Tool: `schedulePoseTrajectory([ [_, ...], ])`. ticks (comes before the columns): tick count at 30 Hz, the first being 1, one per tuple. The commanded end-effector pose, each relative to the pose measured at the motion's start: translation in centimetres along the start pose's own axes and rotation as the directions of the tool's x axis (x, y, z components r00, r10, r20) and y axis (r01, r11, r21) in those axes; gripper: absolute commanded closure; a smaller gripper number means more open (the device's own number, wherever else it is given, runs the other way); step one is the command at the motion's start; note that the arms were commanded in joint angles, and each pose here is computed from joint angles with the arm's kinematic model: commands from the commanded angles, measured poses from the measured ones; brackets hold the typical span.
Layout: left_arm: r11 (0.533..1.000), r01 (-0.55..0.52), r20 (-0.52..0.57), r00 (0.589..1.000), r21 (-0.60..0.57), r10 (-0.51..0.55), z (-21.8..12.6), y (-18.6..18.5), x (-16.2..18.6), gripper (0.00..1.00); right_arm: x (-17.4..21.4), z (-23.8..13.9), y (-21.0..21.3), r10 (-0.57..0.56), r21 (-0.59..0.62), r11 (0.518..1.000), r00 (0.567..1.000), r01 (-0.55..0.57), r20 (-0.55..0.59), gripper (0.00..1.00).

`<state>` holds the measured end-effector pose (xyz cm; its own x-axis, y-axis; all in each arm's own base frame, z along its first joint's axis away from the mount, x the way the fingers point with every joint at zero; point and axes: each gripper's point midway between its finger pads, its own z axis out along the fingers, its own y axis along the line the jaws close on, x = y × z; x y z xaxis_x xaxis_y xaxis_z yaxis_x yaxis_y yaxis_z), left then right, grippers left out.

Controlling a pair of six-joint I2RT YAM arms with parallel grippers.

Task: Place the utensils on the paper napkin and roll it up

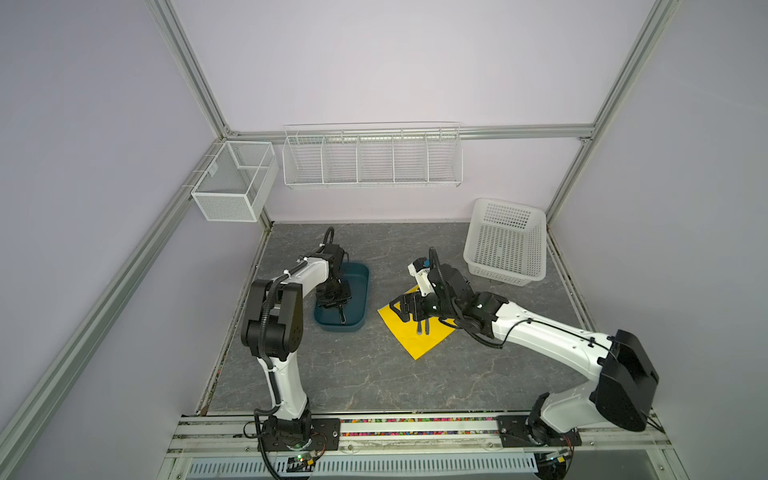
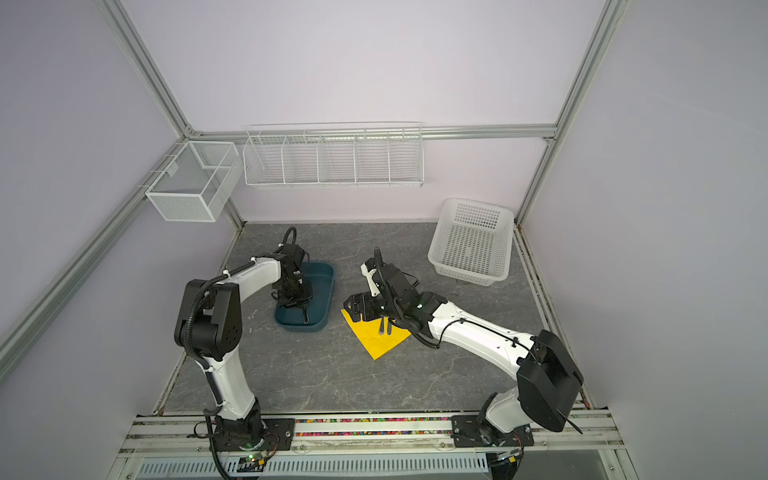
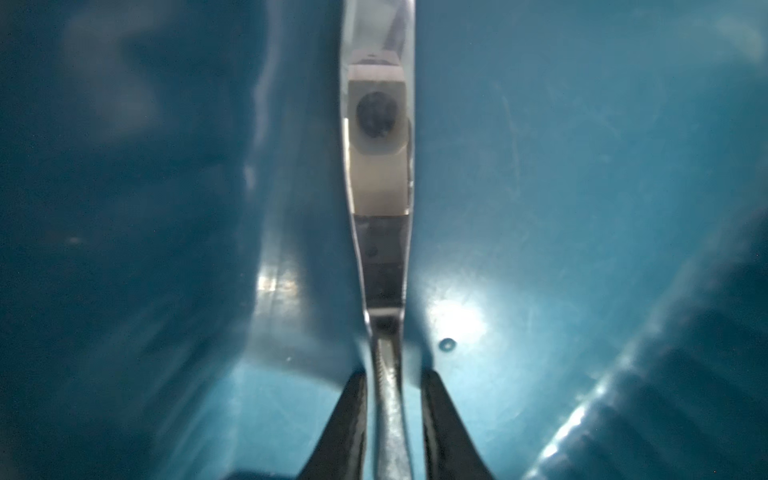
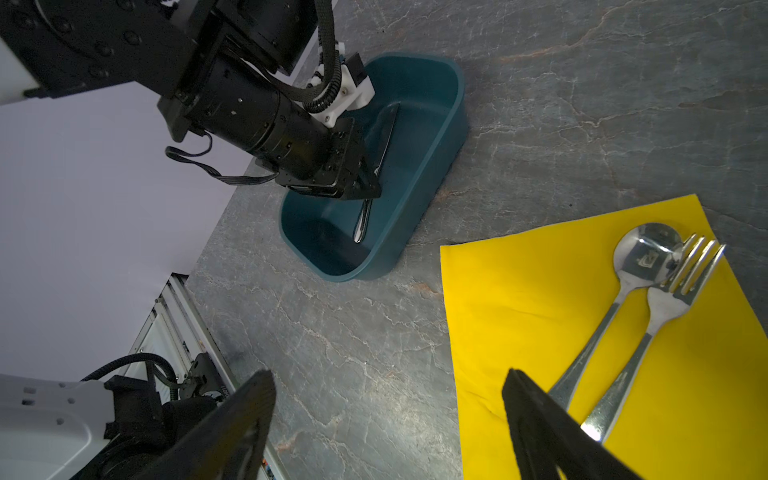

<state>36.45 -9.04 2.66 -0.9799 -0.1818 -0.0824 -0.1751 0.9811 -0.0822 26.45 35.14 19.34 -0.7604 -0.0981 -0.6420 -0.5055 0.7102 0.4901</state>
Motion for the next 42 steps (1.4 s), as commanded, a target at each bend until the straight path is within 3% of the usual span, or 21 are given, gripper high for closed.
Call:
schedulePoseTrajectory([
  [1, 0.998, -0.017, 0.02, 1.0, -0.062, 0.018, -1.0, 0.7, -1.1, 0.73, -0.7, -0.9, 0.6, -0.021, -0.004, 1.0, 1.0, 0.021, 0.021, 0.11],
  [16, 0.997, -0.042, -0.037, 0.999, -0.06, 0.039, 0.9, 0.2, -1.3, 0.74, -0.6, -1.2, 0.3, -0.028, 0.012, 1.0, 0.999, 0.028, 0.018, 0.11],
  [25, 0.997, -0.066, -0.056, 0.996, -0.049, 0.063, 0.7, -0.3, -0.1, 0.86, -0.9, -0.8, 0.6, -0.032, 0.006, 0.999, 0.999, 0.032, 0.016, 0.11],
  [34, 0.988, -0.151, -0.055, 0.987, -0.043, 0.149, 0.3, -3.0, 1.1, 0.86, -1.0, -0.8, 0.7, -0.032, 0.005, 0.999, 0.999, 0.032, 0.016, 0.11],
  [42, 0.987, -0.15, -0.091, 0.985, -0.05, 0.145, 1.2, -3.1, 1.3, 0.82, -0.8, -1.3, 0.1, -0.036, 0.033, 0.999, 0.999, 0.036, 0.016, 0.11],
])
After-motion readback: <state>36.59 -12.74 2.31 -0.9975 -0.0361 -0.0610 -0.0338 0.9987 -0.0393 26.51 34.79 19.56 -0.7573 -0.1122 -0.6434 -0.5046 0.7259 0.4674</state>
